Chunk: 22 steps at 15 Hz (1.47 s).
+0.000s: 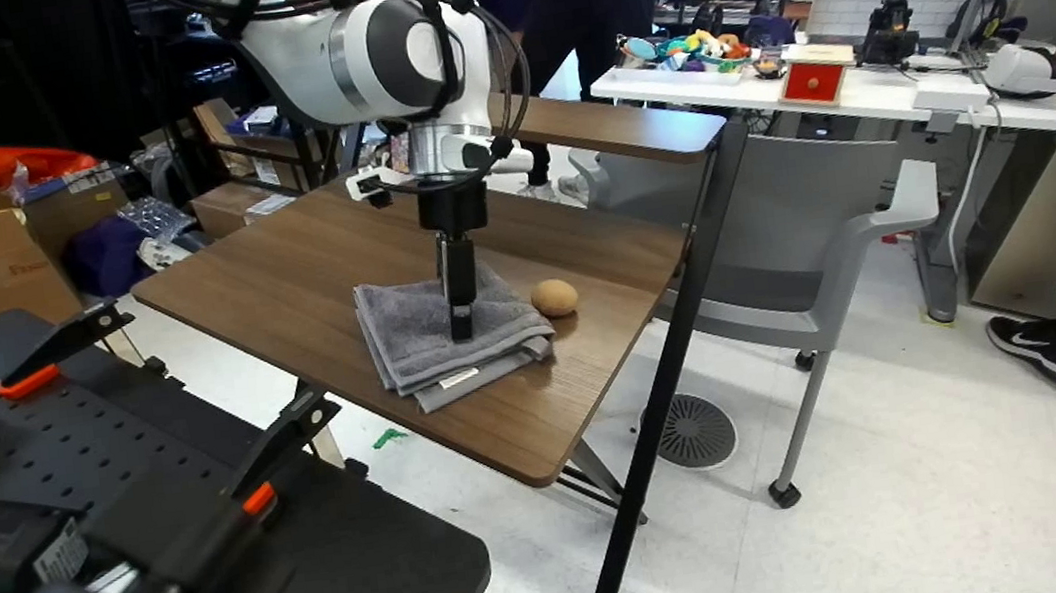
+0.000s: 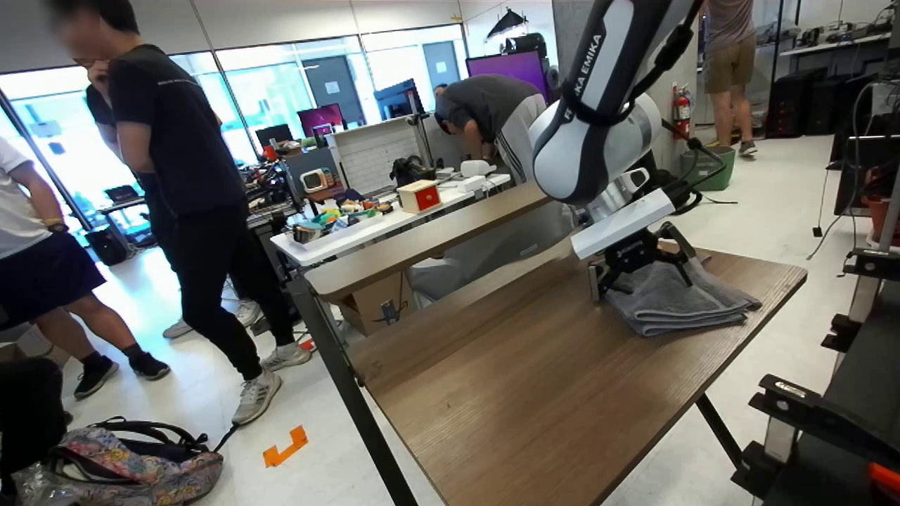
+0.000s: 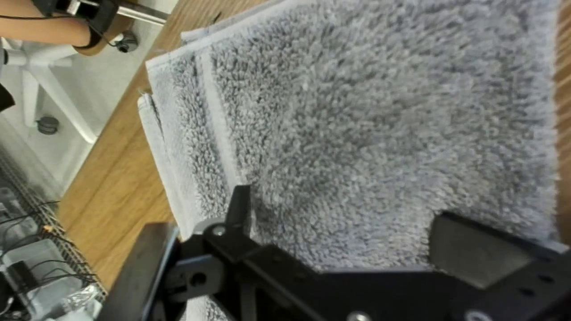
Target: Wipe the table with cloth
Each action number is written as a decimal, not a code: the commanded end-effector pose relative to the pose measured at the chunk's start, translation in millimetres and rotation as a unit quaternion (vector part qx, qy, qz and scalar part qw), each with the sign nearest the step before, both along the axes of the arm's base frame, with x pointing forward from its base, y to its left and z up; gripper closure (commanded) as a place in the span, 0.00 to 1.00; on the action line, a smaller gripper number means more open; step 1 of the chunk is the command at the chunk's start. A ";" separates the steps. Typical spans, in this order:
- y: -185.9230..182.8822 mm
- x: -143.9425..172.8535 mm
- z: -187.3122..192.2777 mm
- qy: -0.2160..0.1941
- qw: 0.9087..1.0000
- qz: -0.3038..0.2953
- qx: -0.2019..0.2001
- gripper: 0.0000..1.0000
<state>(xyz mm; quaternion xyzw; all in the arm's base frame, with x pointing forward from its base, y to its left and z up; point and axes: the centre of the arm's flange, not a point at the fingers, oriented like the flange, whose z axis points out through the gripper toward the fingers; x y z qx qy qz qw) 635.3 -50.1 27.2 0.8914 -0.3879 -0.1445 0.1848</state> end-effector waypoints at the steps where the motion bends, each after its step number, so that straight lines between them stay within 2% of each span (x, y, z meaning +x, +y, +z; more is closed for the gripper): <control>1: -25.7 -16.6 -21.0 0.033 0.997 -0.031 -0.054 0.00; 2: -30.1 -17.8 -23.0 0.038 0.997 -0.036 -0.060 0.00; 4: -28.2 -13.9 -28.9 0.017 0.999 -0.030 -0.040 0.00; 6: -15.4 -8.9 -38.3 -0.028 1.000 -0.011 0.008 0.00; 8: -0.7 -4.4 -42.9 -0.062 0.997 0.007 0.039 0.00; 12: 46.0 -7.0 -41.1 -0.097 0.989 0.040 0.104 0.00; 15: 91.4 -22.3 -42.9 -0.121 0.977 0.080 0.156 0.00; 19: 133.6 -42.0 -30.5 -0.107 0.958 0.147 0.223 0.00; 22: 156.1 -54.1 -7.3 -0.114 0.937 0.198 0.264 0.00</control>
